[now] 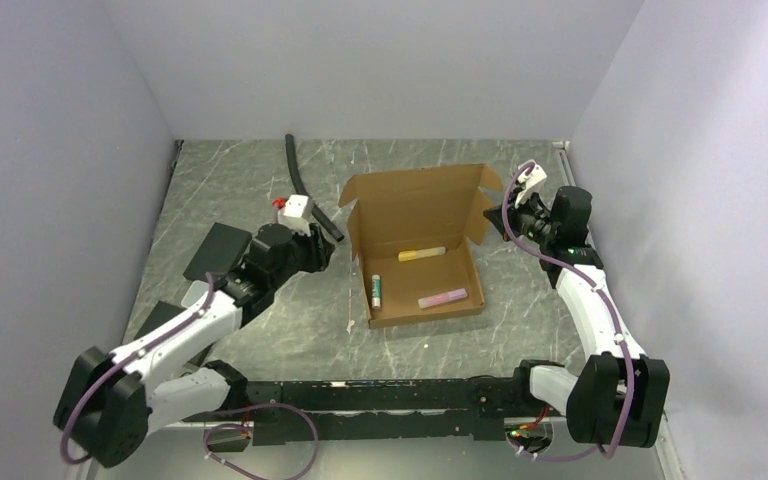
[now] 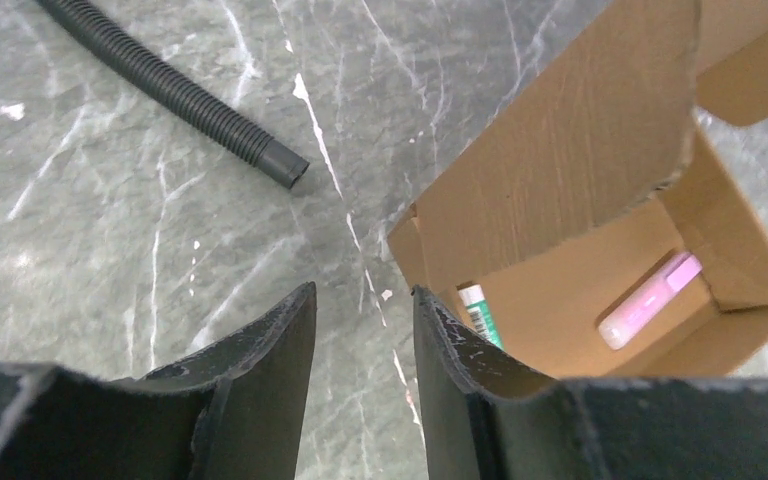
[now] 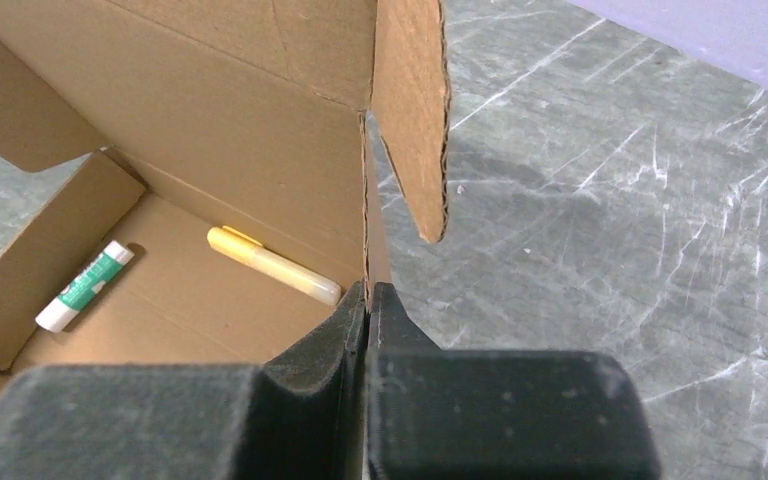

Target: Fold the paper box

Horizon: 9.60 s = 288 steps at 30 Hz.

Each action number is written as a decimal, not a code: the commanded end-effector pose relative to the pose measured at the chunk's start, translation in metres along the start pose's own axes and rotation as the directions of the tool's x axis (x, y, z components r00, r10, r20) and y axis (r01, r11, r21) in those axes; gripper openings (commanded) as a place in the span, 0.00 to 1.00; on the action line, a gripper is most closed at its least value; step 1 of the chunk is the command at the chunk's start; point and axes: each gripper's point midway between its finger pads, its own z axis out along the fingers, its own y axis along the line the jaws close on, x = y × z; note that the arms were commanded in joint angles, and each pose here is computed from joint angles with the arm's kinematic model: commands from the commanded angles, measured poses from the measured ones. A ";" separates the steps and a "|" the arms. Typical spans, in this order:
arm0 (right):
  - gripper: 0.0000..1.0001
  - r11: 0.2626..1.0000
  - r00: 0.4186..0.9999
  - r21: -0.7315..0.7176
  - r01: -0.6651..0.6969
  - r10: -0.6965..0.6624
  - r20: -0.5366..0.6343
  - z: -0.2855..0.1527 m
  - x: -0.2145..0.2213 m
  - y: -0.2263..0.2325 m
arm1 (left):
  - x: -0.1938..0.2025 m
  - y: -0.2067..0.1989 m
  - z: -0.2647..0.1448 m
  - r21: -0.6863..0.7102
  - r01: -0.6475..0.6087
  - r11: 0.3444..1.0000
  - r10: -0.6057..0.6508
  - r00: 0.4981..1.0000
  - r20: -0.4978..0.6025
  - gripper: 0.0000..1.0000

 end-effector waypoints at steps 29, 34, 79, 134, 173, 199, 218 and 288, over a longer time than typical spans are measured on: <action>0.00 0.975 1.000 -0.221 0.006 -0.009 -0.014 0.000 0.017 0.033 | -0.006 -0.047 0.072 0.369 -0.555 0.745 0.406 0.817 0.409 0.51; 0.00 0.953 0.999 -0.301 -0.037 0.031 -0.026 -0.004 0.022 0.049 | -0.004 -0.043 0.075 0.429 -0.530 0.731 0.378 0.839 0.393 0.48; 0.20 0.806 0.942 -0.491 -0.331 0.311 -0.126 -0.007 0.005 0.098 | 0.020 -0.041 0.060 0.513 -0.411 0.753 0.269 0.905 0.331 0.47; 0.73 0.969 0.981 -0.203 0.142 -0.111 0.158 0.012 -0.002 0.027 | 0.027 -0.037 0.045 0.520 -0.395 0.757 0.268 0.914 0.304 0.48; 0.00 0.962 0.983 -0.205 -0.179 0.182 -0.007 0.038 0.001 0.078 | 0.031 -0.037 0.046 0.536 -0.383 0.752 0.264 0.921 0.288 0.48; 0.00 0.982 0.957 -0.188 0.009 -0.063 -0.284 0.006 0.110 0.080 | 0.036 -0.037 0.014 0.530 -0.346 0.774 0.229 0.934 0.274 0.54; 0.00 0.987 0.951 -0.153 0.055 -0.099 -0.292 0.009 0.116 0.069 | 0.058 -0.013 -0.026 0.362 0.005 0.932 -0.008 1.000 0.007 0.99; 0.09 0.918 0.828 -0.396 0.015 -0.233 -0.510 -0.012 0.136 0.104 | 0.071 -0.077 0.033 0.344 -0.063 0.937 0.240 0.831 -0.502 0.61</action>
